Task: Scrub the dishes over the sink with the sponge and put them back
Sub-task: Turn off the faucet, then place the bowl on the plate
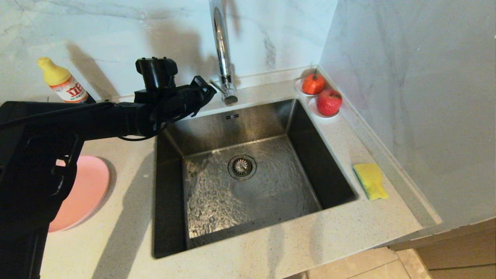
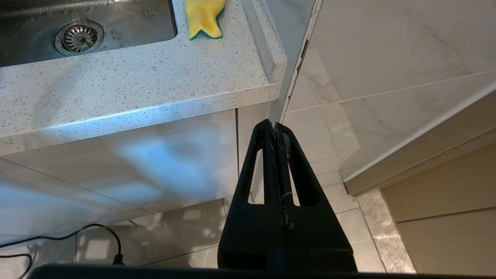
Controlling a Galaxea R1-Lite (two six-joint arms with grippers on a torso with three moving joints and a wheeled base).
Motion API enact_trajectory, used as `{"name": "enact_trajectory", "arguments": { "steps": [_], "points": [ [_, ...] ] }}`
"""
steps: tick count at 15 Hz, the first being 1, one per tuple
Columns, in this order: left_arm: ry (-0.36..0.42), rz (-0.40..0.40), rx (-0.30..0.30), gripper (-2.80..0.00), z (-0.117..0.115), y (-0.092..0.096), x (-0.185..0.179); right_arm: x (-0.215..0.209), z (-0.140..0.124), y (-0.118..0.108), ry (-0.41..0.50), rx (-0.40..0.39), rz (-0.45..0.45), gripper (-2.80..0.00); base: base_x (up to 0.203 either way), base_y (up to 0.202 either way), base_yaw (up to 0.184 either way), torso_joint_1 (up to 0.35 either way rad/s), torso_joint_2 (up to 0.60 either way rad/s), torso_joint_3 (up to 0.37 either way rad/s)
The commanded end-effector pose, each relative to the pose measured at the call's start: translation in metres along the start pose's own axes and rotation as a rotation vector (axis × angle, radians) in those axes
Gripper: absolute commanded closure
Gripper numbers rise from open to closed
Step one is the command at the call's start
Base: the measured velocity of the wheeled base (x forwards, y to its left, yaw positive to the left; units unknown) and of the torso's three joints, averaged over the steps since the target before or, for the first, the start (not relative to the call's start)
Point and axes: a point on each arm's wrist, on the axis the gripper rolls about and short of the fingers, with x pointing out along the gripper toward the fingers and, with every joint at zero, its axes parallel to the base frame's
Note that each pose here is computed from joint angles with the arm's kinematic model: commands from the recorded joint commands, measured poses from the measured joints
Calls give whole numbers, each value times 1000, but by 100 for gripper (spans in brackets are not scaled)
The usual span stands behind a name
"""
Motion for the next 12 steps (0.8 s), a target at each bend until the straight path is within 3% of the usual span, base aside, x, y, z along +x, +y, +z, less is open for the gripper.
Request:
{"name": "enact_trajectory", "arguments": {
  "steps": [1, 4, 7, 9, 12],
  "points": [
    [-12, 1, -4, 0, 7, 0, -4, 0, 0, 0, 1, 0, 0, 0, 0, 0, 0, 0, 0, 0],
    [15, 34, -2, 0, 8, -2, -18, 0, 0, 0, 1, 0, 0, 0, 0, 0, 0, 0, 0, 0],
    [-6, 24, 52, 0, 23, -27, -54, 0, 0, 0, 1, 0, 0, 0, 0, 0, 0, 0, 0, 0],
    [-43, 16, 108, 0, 35, -49, -90, 0, 0, 0, 1, 0, 0, 0, 0, 0, 0, 0, 0, 0],
    [-89, 85, 267, 0, 36, -65, -143, 0, 0, 0, 1, 0, 0, 0, 0, 0, 0, 0, 0, 0]
  ]
}}
